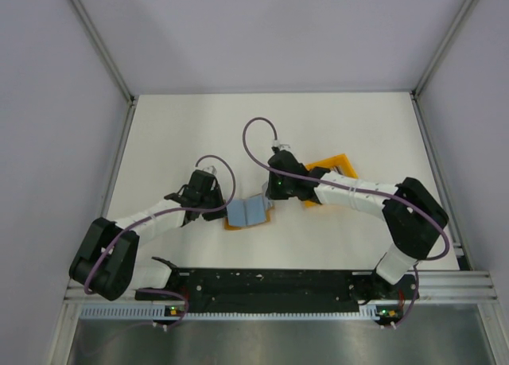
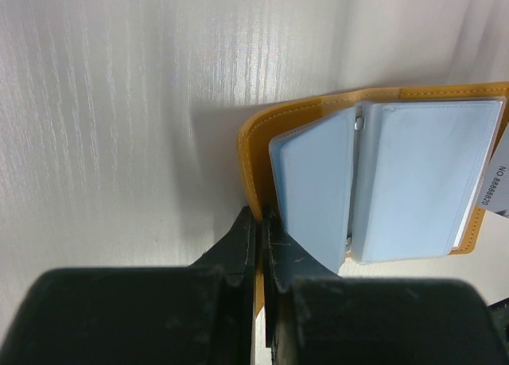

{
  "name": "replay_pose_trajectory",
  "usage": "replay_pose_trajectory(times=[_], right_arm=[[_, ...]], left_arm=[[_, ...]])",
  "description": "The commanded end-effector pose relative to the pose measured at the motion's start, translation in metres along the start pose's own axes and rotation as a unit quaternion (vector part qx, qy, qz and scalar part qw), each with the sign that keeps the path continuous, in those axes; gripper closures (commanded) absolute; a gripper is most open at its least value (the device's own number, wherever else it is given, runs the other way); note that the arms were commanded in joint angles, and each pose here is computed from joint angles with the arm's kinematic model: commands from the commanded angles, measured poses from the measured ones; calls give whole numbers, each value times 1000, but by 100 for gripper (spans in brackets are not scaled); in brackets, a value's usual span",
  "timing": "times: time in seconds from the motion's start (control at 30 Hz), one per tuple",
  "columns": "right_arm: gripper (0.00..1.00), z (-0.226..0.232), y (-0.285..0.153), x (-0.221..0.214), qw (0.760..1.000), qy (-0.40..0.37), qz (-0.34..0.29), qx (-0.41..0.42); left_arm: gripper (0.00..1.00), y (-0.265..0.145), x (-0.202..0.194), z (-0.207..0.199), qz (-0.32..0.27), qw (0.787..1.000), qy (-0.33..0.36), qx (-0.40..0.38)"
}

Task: Put the credit cards into the card holder
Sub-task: Open the card holder at the center of the board.

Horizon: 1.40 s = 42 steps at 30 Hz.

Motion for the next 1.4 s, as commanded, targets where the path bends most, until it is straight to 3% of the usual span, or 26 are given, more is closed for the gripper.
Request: replay_pose_trajectory(times=[0.0, 0.57, 0.9, 1.13, 1.37], right_arm=[[100, 1, 7, -3, 1000, 15, 0, 11], [100, 16, 8, 3, 998, 20, 0, 56], [100, 44, 12, 6, 991, 5, 16, 129], [100, 24, 14, 1, 998, 2, 26, 58], [100, -1, -6, 15, 1000, -6, -17, -17]], left_arm=[[100, 3, -2, 5, 4, 1000, 1, 11], [100, 3, -2, 4, 4, 1000, 1, 6], [100, 3, -2, 3, 4, 1000, 3, 4], [100, 2, -1, 3, 4, 1000, 3, 6], [100, -4, 4, -2, -3, 1000, 19, 0]])
Point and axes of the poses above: each gripper's point midway between its finger pads, its own y axis out along the fingers, its own z axis along the line the jaws close on, x = y × z, the point moved 6 cm from there along -y, back along the fingers, and after that the axes turned 10 degrees about -y, right-handed, at the moved point
